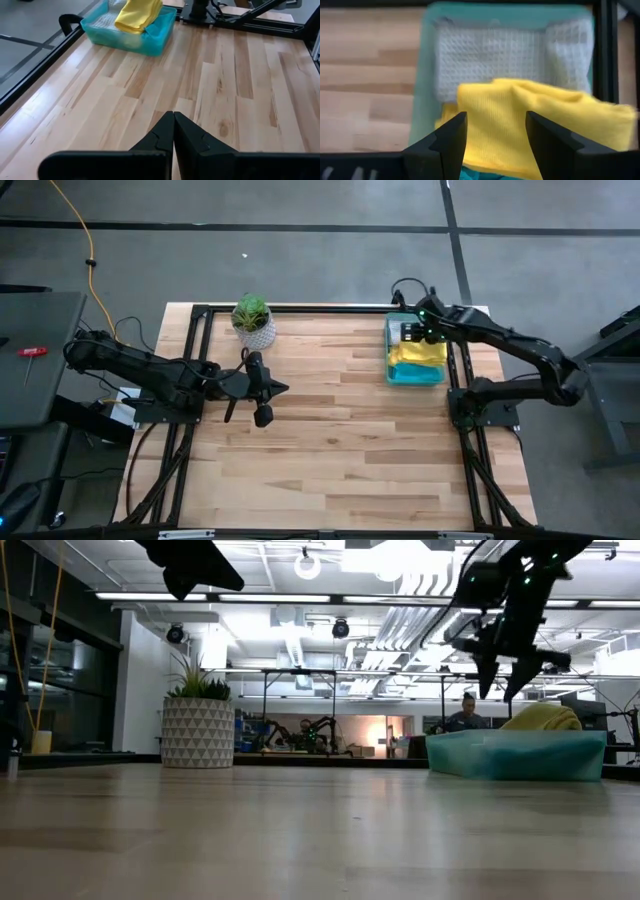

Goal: Fold microfiber towels
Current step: Put the folded yellow microfiber cloth into the green bin

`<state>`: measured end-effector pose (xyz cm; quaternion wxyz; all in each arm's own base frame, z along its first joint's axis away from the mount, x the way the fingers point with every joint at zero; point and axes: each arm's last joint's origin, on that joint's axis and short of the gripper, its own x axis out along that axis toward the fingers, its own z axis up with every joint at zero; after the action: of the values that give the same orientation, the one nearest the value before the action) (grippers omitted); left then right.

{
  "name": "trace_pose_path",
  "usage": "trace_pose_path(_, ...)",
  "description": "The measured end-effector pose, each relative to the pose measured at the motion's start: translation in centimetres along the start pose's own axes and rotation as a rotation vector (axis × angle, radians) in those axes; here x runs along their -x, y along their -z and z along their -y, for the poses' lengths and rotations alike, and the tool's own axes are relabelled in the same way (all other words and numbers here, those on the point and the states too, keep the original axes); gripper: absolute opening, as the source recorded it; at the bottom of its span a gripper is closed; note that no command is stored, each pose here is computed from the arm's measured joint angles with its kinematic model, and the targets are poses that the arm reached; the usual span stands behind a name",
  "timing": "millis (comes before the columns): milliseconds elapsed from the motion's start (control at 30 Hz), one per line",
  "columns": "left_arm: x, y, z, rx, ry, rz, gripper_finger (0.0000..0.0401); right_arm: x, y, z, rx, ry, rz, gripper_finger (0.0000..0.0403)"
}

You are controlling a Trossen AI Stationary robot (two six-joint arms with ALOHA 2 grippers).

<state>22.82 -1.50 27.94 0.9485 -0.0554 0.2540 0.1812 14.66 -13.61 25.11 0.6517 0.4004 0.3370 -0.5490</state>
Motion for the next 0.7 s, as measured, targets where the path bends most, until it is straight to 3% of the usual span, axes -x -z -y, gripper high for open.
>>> trace_pose_path(433, 0.0, 0.0, 0.0, 0.000, -0.003, 0.001, 0.0000, -6.4, 2.0, -3.4, 0.116, 0.117, -0.227, 0.0194)
trace_pose_path(700, 0.0, 0.0, 0.0, 0.000, -0.003, 0.001, 0.0000, -8.1, 2.2, -4.0, 0.076, 0.136, -0.238, 0.0194)
